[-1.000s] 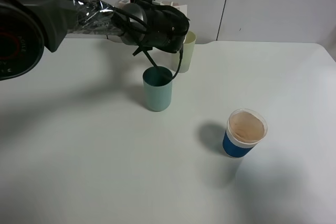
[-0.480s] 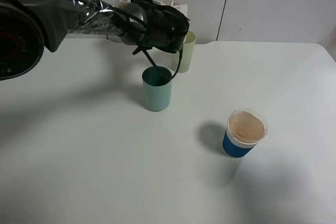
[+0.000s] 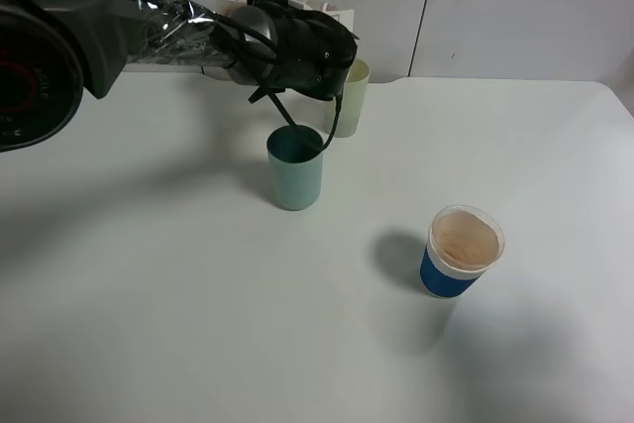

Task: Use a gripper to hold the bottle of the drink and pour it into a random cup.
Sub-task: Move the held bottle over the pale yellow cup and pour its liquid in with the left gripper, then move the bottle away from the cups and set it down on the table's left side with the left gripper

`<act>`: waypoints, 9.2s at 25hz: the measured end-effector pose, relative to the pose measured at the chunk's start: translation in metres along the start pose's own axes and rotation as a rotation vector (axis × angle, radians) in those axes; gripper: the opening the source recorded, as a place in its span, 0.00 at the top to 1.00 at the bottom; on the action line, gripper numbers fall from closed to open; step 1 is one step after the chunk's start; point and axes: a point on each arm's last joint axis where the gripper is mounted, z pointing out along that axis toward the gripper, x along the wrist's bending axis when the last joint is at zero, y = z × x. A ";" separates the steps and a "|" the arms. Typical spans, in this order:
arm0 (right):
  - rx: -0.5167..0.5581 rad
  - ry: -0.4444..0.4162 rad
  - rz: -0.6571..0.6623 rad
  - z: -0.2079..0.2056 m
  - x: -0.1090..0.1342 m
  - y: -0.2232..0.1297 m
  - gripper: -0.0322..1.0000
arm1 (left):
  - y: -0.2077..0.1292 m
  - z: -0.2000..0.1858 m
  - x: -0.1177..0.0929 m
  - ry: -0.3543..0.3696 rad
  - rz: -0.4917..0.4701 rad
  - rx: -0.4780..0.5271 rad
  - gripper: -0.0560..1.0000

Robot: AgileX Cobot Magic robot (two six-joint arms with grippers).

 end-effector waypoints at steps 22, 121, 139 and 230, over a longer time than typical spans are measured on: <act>0.000 0.000 0.000 0.000 0.000 0.000 0.01 | -0.003 0.000 0.002 0.019 0.013 0.039 0.64; -0.001 -0.014 -0.008 0.000 -0.001 0.000 0.01 | 0.009 -0.013 0.012 0.161 0.141 -0.014 0.64; -0.001 -0.014 -0.008 0.000 -0.001 0.000 0.01 | 0.010 -0.041 0.038 -0.194 -0.198 -0.191 0.64; -0.001 -0.014 -0.008 0.000 -0.001 0.000 0.01 | -0.262 -0.004 -0.096 -0.670 -1.311 -0.327 0.64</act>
